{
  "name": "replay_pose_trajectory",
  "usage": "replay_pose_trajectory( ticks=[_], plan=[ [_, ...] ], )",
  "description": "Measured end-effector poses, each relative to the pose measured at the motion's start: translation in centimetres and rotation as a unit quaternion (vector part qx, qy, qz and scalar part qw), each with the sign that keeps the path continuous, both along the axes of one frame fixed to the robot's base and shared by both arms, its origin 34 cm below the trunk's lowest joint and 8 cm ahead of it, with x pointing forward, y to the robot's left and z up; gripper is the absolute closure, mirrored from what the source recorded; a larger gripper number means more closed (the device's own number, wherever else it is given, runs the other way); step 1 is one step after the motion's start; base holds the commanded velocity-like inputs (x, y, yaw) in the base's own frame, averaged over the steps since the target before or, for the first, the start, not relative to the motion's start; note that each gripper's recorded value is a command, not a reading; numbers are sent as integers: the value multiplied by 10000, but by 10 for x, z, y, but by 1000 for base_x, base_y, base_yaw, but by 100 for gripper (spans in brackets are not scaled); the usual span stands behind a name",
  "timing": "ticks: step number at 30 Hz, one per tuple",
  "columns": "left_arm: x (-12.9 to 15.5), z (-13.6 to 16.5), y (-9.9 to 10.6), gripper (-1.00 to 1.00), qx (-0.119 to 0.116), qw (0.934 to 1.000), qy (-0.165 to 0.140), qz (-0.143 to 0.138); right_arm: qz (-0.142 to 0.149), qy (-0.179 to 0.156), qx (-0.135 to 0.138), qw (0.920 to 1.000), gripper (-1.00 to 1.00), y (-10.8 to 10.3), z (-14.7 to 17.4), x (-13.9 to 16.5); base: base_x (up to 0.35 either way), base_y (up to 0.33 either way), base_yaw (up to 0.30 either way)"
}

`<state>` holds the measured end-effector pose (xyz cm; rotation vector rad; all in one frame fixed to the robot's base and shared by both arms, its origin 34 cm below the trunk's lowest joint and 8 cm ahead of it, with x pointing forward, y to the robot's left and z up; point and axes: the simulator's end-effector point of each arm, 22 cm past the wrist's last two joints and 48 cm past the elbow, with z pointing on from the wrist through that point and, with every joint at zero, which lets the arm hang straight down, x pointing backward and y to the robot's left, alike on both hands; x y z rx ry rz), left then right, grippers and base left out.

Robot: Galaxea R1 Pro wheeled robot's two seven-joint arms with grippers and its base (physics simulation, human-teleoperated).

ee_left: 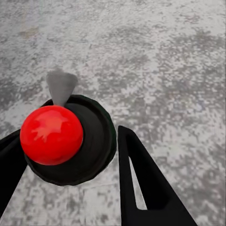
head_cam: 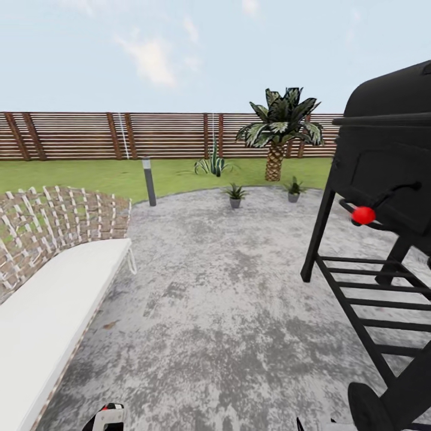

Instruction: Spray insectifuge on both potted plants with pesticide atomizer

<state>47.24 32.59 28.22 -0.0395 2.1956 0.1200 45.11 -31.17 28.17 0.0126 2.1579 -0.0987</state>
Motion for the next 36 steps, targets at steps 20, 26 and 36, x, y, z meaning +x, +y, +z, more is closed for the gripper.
replay_pose_trajectory(
  ticks=[20,26,36],
  plan=[
    [0,0,0,100,1,10000,3,-2,-22,-25,-27,10000,-100,-4,2,1,335,18,0],
    [0,0,0,100,1,10000,2,-2,-22,-20,-32,10000,-100,-5,1,1,335,0,0],
    [0,0,0,100,1,10000,2,-2,-22,-17,-32,10000,-100,-5,1,1,335,0,0]
  ],
)
